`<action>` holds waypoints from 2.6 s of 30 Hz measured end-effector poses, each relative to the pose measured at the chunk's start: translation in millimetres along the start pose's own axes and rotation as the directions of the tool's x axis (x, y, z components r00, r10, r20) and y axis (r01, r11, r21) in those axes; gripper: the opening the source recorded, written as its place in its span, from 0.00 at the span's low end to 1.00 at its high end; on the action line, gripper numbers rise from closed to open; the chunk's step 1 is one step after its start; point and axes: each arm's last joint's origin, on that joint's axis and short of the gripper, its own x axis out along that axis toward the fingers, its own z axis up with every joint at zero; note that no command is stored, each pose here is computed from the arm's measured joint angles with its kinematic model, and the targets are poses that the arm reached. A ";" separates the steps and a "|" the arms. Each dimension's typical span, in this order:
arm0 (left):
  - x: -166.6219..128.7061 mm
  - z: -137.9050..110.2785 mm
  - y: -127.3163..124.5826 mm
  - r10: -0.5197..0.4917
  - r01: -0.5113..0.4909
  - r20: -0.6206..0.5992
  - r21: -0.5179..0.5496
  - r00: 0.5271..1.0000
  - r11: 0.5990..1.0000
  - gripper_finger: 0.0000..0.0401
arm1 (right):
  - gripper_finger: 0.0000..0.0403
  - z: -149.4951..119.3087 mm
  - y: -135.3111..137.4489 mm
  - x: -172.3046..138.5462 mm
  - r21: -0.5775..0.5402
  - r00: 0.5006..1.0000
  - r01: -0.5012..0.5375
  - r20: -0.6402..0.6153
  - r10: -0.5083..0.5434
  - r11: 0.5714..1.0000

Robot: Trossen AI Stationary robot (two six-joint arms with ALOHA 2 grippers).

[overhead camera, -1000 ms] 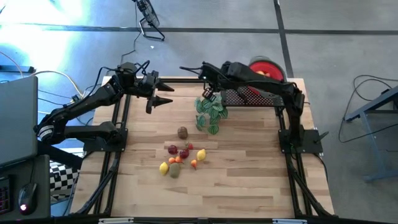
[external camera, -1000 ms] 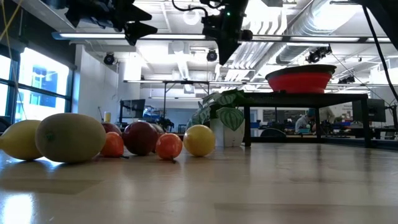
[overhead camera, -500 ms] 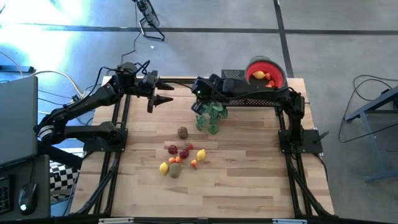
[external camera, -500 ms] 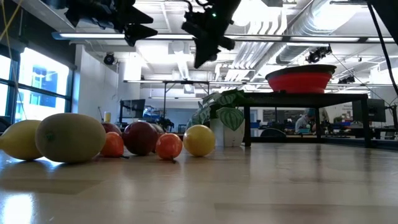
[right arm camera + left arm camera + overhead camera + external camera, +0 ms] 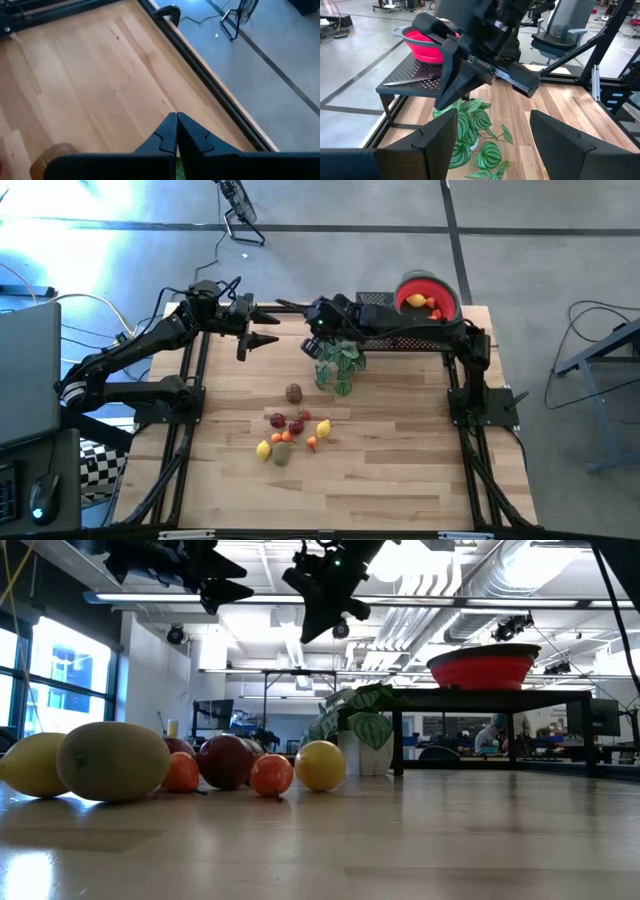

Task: Pick & Place Fruit
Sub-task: Put the pomegranate into the red colander

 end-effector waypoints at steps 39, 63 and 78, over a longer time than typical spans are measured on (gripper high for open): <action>0.4 -0.4 0.3 0.002 -0.002 -0.002 -0.002 1.000 1.000 0.61 | 0.00 -140.2 -11.0 -111.4 0.174 0.799 -0.271 0.589 0.121 0.947; 0.4 -0.3 0.3 0.001 -0.001 -0.001 -0.001 1.000 1.000 0.61 | 0.00 -150.0 -1.9 -131.1 -0.036 0.725 -0.333 0.629 0.280 0.942; 0.4 -0.2 0.3 0.001 -0.001 -0.001 -0.001 1.000 1.000 0.61 | 0.00 -150.0 -1.9 -131.1 -0.013 0.725 -0.351 0.629 0.280 0.936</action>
